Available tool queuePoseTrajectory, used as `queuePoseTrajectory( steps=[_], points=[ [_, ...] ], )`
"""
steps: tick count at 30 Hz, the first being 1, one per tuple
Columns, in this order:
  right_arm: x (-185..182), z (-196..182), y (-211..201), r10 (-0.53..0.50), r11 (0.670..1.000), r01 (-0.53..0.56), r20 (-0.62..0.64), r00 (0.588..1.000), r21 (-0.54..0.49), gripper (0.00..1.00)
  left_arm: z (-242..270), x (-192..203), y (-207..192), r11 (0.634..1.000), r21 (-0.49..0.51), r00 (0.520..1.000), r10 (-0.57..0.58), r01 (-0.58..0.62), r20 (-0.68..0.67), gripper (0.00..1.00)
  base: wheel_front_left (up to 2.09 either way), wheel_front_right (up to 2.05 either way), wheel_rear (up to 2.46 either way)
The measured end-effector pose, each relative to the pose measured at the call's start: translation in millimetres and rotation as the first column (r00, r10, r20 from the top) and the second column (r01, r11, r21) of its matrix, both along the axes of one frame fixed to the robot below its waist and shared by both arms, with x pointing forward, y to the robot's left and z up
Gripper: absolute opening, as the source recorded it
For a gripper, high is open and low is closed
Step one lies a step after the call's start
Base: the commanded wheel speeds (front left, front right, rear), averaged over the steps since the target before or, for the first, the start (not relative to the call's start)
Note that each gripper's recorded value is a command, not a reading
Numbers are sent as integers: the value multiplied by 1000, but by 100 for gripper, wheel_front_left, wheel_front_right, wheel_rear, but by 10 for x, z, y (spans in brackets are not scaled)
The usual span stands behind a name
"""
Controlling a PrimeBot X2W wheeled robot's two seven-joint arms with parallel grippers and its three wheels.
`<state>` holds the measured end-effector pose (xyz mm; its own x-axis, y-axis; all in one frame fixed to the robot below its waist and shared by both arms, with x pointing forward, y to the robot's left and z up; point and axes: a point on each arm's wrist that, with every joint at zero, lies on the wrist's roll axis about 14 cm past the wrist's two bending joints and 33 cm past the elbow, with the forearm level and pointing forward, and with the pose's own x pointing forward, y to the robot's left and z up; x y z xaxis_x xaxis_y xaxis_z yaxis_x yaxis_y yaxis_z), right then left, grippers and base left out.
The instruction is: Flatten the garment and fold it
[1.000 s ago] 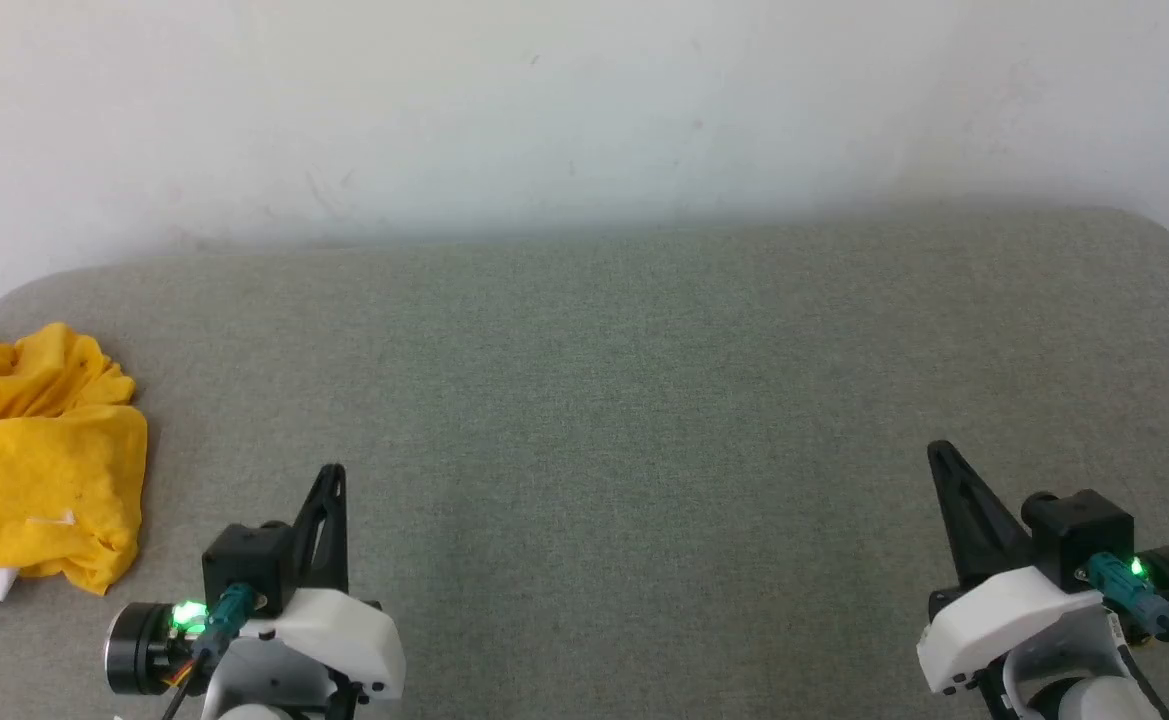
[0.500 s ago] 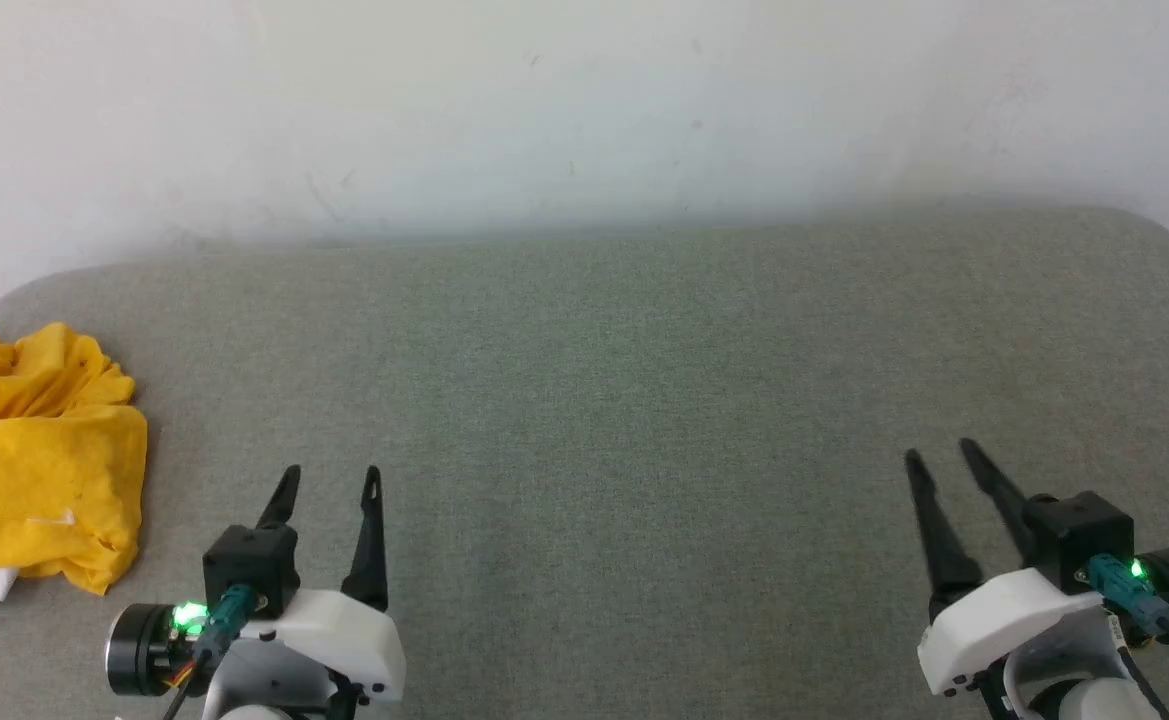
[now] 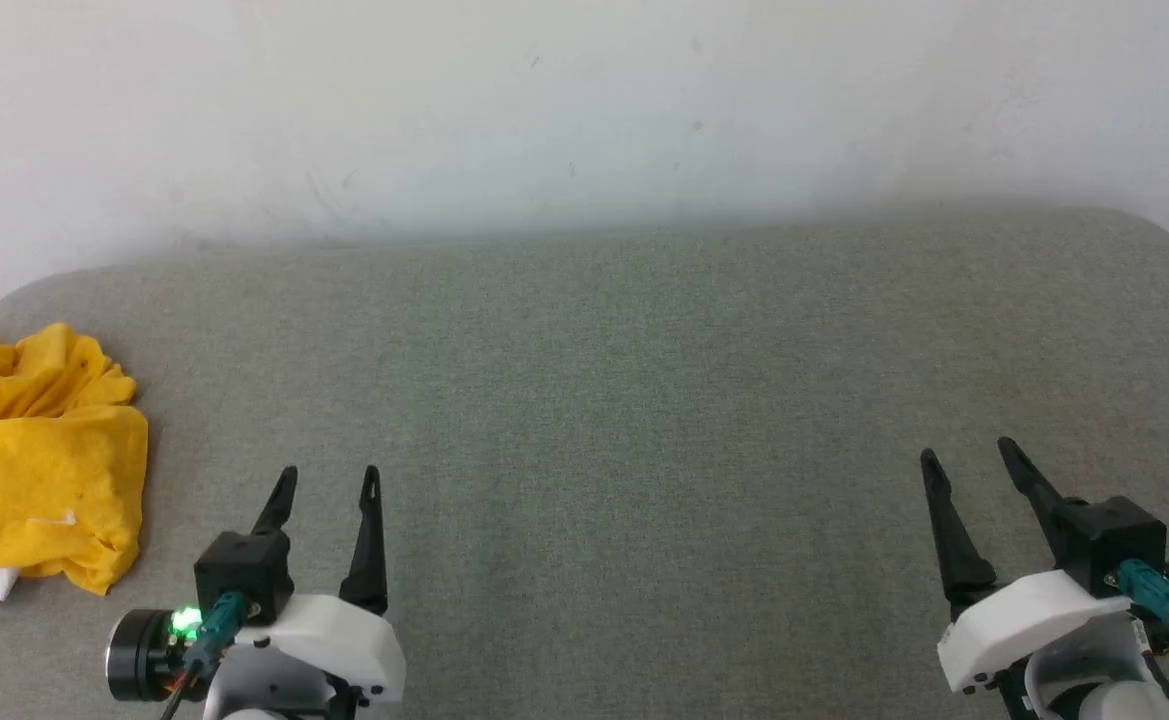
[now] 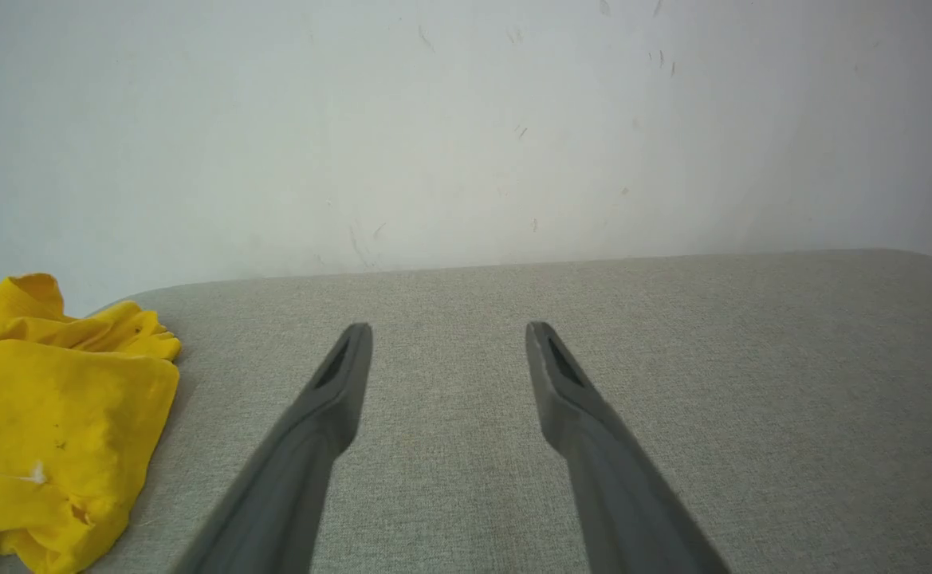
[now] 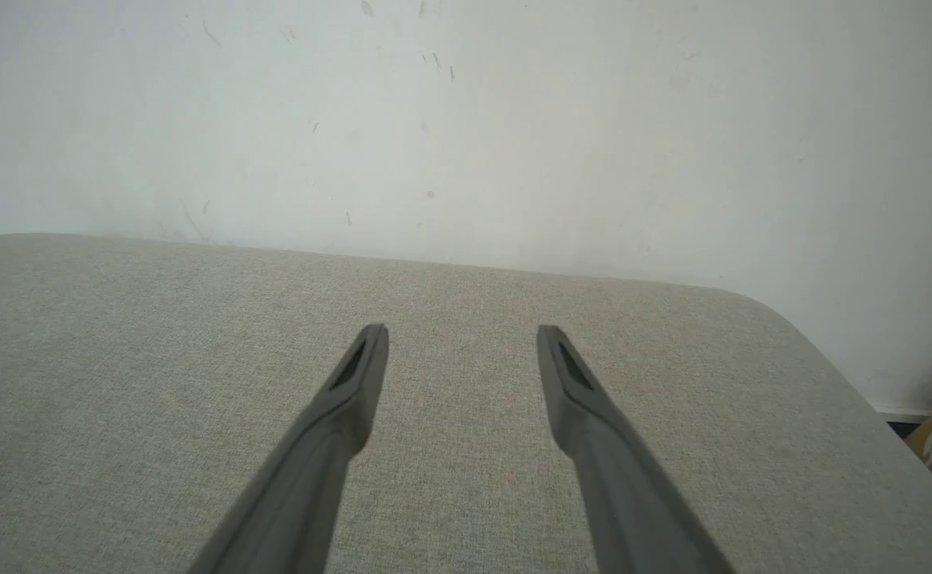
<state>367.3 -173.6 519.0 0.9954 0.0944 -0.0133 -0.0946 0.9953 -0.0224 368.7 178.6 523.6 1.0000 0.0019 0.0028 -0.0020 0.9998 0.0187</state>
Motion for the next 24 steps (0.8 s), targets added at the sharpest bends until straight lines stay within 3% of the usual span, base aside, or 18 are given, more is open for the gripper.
queuePoseTrajectory(
  steps=[24],
  points=[
    [61, 16, -4, 1, 1000, -1, 30, 1000, 5, 100, -12, -198, 209, 996, -43, 997, 80, -78, 25, 100, 0, 0, 0]
  ],
)
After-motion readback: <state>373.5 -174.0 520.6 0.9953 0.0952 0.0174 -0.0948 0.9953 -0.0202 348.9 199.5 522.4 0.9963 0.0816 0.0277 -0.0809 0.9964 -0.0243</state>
